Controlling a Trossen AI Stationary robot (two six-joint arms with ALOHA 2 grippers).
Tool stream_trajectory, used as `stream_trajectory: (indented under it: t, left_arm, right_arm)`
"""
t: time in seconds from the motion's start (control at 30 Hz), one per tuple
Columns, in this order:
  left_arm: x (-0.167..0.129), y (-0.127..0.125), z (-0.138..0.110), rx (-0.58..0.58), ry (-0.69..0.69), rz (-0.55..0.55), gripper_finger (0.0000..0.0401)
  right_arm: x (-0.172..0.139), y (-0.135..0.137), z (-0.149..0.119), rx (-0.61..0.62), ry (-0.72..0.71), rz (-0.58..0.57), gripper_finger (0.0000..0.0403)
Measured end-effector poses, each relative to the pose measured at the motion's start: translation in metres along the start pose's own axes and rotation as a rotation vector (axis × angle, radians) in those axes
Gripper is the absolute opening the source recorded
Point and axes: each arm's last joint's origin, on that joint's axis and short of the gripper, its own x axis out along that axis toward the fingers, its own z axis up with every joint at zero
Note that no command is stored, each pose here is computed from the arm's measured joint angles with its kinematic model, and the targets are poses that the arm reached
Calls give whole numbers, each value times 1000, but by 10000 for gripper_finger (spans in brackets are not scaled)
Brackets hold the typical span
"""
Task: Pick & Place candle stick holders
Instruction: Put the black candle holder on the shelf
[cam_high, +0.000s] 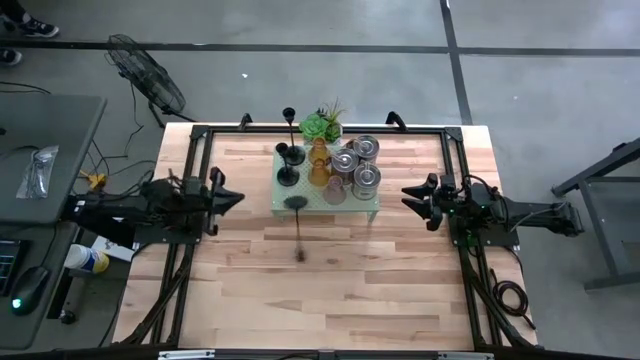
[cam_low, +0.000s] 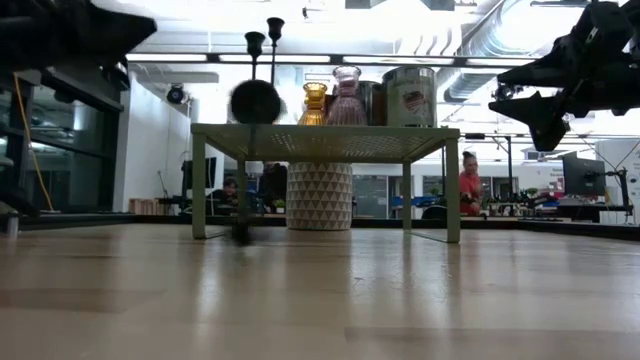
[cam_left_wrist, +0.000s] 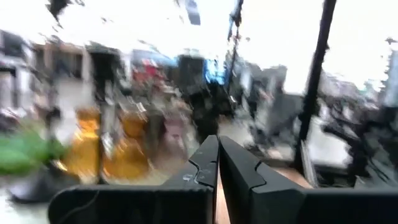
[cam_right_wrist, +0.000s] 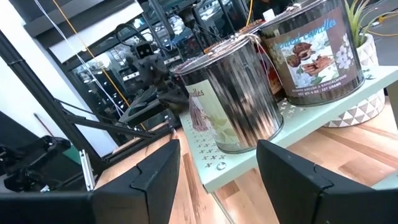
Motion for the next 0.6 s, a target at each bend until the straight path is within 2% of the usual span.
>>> stream_trajectory:
  t: [0.13,0.27,0.43,0.6]
  left_arm:
    - [0,1,1,21,-17,47,12]
    - [0,1,8,15,-78,41,12]
    - [0,0,5,-14,-49,1,12]
    - [-1,-2,-10,-63,118,-92,12]
  right_arm:
    - [0,0,0,-1,5,1,206]
    - [0,0,0,0,5,1,206]
    - [0,0,0,0,4,1,206]
    - [0,0,0,0,4,1,206]
